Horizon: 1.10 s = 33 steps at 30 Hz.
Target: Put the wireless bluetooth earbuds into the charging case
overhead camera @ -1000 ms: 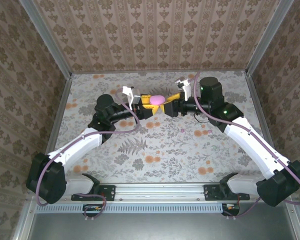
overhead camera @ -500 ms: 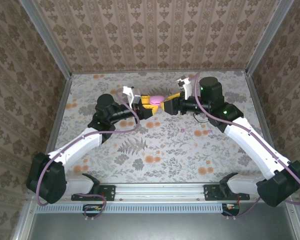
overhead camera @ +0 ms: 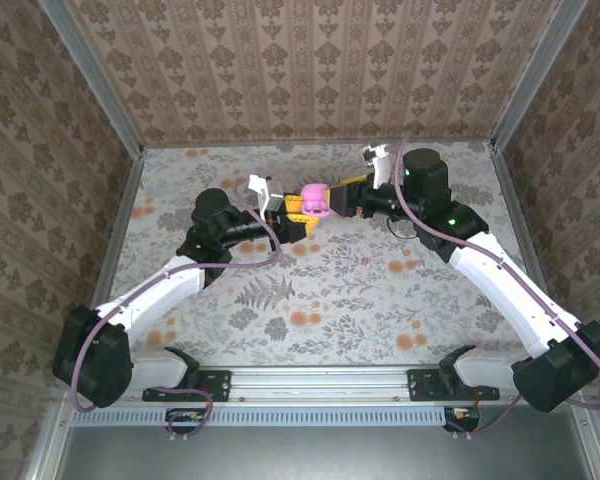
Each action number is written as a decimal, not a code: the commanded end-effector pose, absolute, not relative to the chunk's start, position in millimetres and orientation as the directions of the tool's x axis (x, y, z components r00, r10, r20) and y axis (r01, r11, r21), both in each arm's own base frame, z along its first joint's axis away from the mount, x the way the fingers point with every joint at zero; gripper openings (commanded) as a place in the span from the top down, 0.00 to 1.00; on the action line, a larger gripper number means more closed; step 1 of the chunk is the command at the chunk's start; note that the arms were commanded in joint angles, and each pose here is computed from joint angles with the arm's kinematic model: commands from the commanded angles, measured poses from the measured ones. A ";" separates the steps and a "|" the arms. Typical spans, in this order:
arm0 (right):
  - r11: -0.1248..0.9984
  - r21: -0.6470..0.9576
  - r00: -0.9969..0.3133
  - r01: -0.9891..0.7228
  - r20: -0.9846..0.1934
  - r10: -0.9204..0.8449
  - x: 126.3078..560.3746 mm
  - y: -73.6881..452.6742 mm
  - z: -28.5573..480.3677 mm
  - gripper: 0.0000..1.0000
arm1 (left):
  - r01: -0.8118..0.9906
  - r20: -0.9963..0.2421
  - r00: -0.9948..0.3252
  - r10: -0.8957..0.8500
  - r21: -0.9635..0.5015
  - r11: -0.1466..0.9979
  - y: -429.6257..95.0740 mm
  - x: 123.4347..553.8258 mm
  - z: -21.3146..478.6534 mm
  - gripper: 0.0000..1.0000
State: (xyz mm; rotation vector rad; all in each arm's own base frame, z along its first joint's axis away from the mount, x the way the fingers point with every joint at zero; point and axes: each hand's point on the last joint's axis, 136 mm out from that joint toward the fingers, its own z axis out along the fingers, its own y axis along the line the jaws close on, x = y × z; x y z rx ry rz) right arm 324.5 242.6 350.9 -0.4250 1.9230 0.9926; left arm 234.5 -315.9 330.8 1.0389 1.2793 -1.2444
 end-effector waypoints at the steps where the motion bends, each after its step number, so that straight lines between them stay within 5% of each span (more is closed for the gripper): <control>1: 0.559 0.485 -0.506 -0.672 -0.852 0.131 317.0 246.3 380.0 0.32 | 0.995 -0.994 -0.035 -0.105 -0.044 0.093 -314.2 230.8 349.6 0.63; 6: 0.494 0.488 -0.479 -0.720 -0.864 0.156 292.9 241.9 406.7 0.28 | 0.980 -0.994 -0.023 -0.107 -0.043 0.194 -309.8 246.0 341.7 0.63; 12: 0.658 0.517 -0.494 -0.547 -0.834 0.245 301.0 186.6 391.5 0.32 | 0.974 -0.993 -0.017 -0.118 -0.043 0.220 -307.7 250.6 338.7 0.64; 16: 0.825 0.545 -0.630 -0.152 -0.696 0.344 321.9 115.2 307.1 0.40 | 0.972 -0.991 -0.019 -0.129 -0.049 0.231 -306.3 251.6 338.6 0.64; 19: 0.841 0.537 -0.743 0.066 -0.536 0.401 316.1 83.9 237.7 0.48 | 0.971 -0.991 -0.020 -0.133 -0.051 0.235 -304.6 250.4 338.4 0.64; 28: 0.879 0.330 -0.853 0.345 -0.281 0.440 293.6 47.7 123.4 0.54 | 0.966 -0.990 -0.014 -0.143 -0.050 0.253 -300.5 248.6 340.8 0.64; 33: 0.809 0.399 -0.817 0.432 -0.206 0.538 302.2 29.6 92.3 0.54 | 0.968 -0.990 -0.020 -0.143 -0.055 0.245 -301.0 246.9 339.6 0.64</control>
